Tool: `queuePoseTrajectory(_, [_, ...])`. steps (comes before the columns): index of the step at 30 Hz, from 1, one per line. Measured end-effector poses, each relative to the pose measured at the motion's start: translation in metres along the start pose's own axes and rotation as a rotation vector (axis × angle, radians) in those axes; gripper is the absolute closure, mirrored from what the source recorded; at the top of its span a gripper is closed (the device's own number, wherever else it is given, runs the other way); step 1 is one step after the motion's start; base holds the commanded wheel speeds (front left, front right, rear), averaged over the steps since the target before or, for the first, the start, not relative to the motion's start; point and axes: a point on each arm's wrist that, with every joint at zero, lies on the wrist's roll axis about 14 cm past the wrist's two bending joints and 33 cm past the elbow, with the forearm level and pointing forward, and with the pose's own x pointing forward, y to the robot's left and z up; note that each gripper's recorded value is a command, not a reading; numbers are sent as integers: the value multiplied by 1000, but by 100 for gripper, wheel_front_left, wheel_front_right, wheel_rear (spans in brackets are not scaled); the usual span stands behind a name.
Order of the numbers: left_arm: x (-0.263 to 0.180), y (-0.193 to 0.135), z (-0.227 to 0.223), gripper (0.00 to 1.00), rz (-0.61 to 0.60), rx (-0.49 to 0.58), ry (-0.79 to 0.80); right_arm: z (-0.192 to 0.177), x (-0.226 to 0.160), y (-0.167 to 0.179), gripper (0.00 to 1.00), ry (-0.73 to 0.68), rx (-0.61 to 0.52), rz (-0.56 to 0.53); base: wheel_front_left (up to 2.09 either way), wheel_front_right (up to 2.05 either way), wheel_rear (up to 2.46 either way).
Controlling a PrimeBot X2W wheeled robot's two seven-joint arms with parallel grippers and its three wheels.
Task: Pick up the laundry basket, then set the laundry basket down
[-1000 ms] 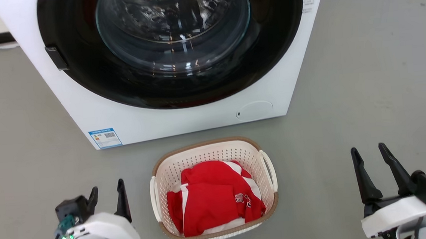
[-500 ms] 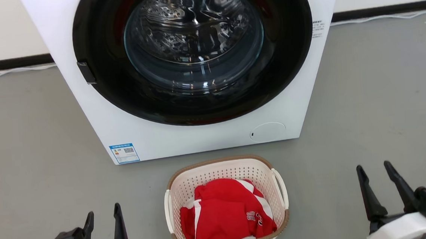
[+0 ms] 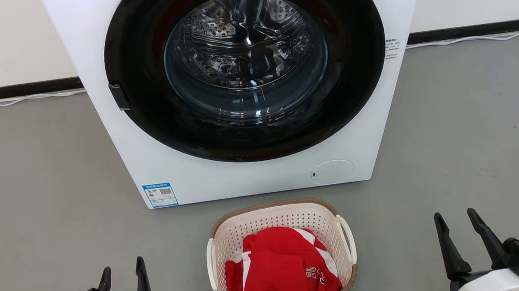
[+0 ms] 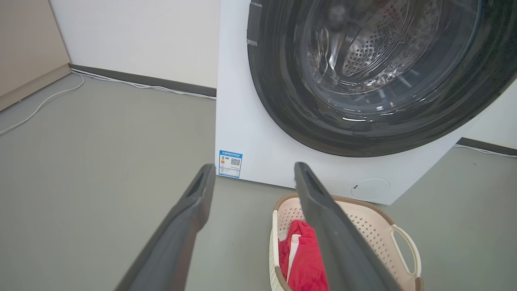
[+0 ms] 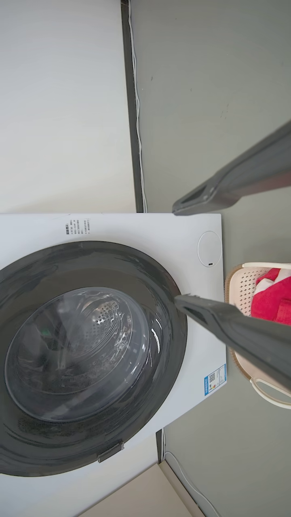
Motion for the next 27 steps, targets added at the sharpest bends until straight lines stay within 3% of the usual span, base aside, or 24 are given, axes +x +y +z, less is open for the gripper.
queuePoseTrajectory(7, [-4, 0, -1, 0, -4, 5, 1, 1, -2, 0, 0, -4, 5, -5, 0, 0, 0])
queuePoseTrajectory(8, [-4, 0, -2, 100, -5, 3, 4, -1, -3, 0, 100, 2, 8, -5, 0, 0, 0])
queuePoseTrajectory(14, [-18, 5, -33, 100, 22, -17, 103, -35, -17, 7, 100, 103, 53, -15, 0, 0, 0])
queuePoseTrajectory(27, [-19, 9, -37, 100, 54, -153, 133, -36, -15, 4, 100, 113, 193, -55, 0, 0, 0])
